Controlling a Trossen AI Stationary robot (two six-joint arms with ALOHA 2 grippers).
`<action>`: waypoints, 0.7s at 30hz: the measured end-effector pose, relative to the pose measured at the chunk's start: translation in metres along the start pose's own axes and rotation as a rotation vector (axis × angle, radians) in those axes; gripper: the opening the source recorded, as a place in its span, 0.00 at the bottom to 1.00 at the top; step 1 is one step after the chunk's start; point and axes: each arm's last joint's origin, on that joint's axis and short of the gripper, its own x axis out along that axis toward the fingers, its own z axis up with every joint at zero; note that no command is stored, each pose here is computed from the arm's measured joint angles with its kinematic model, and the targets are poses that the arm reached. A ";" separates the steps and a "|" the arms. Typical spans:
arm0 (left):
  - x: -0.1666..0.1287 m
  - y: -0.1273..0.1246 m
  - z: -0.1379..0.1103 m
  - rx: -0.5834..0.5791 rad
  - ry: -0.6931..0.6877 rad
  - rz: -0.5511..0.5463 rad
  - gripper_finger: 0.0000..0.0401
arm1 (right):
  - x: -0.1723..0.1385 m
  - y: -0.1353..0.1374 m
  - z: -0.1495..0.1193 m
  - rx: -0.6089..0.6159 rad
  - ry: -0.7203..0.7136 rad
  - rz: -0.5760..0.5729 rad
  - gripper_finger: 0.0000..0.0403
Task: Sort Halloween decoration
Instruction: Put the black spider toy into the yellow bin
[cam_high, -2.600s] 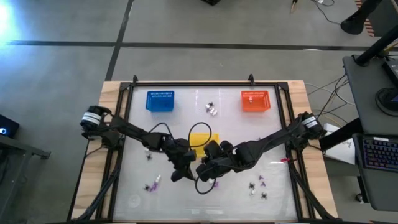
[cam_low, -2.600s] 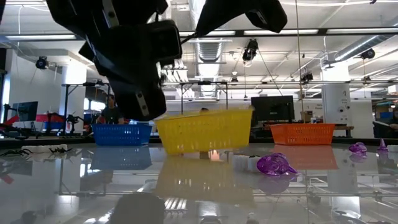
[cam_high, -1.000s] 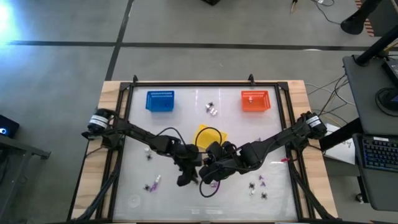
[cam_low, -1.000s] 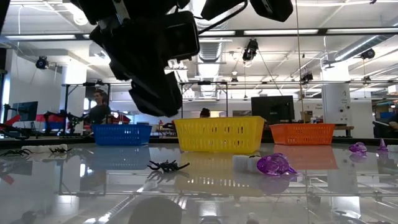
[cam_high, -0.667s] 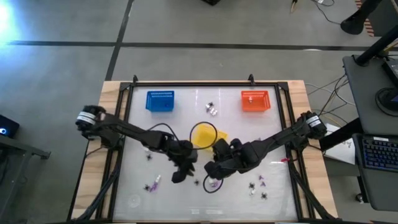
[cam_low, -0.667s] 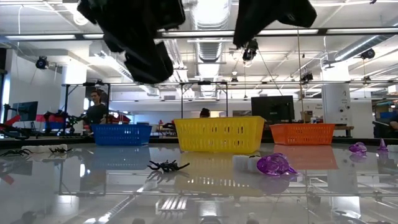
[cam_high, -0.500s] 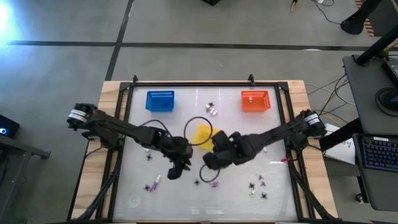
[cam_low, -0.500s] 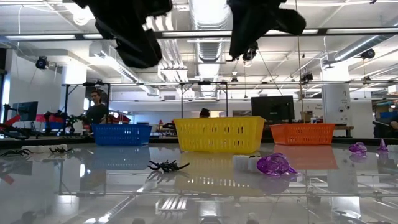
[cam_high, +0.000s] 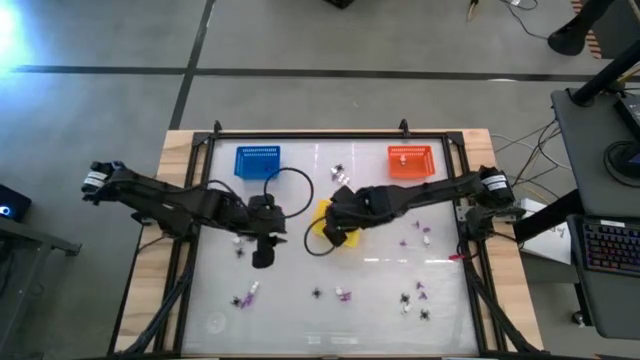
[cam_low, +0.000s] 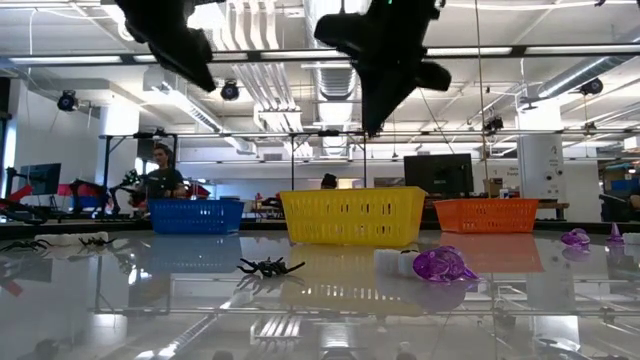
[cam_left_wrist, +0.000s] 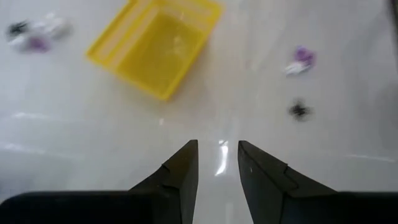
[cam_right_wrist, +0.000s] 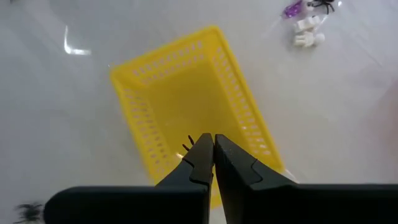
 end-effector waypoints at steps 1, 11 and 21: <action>-0.002 0.001 -0.001 -0.012 0.005 0.018 0.24 | 0.004 -0.002 0.002 -0.018 0.016 0.003 0.02; -0.019 0.007 -0.007 -0.119 -0.004 0.046 0.24 | 0.026 -0.007 0.012 -0.189 0.097 0.037 0.02; -0.018 0.007 -0.009 -0.146 0.024 0.059 0.24 | 0.034 -0.012 0.018 -0.261 0.098 0.034 0.02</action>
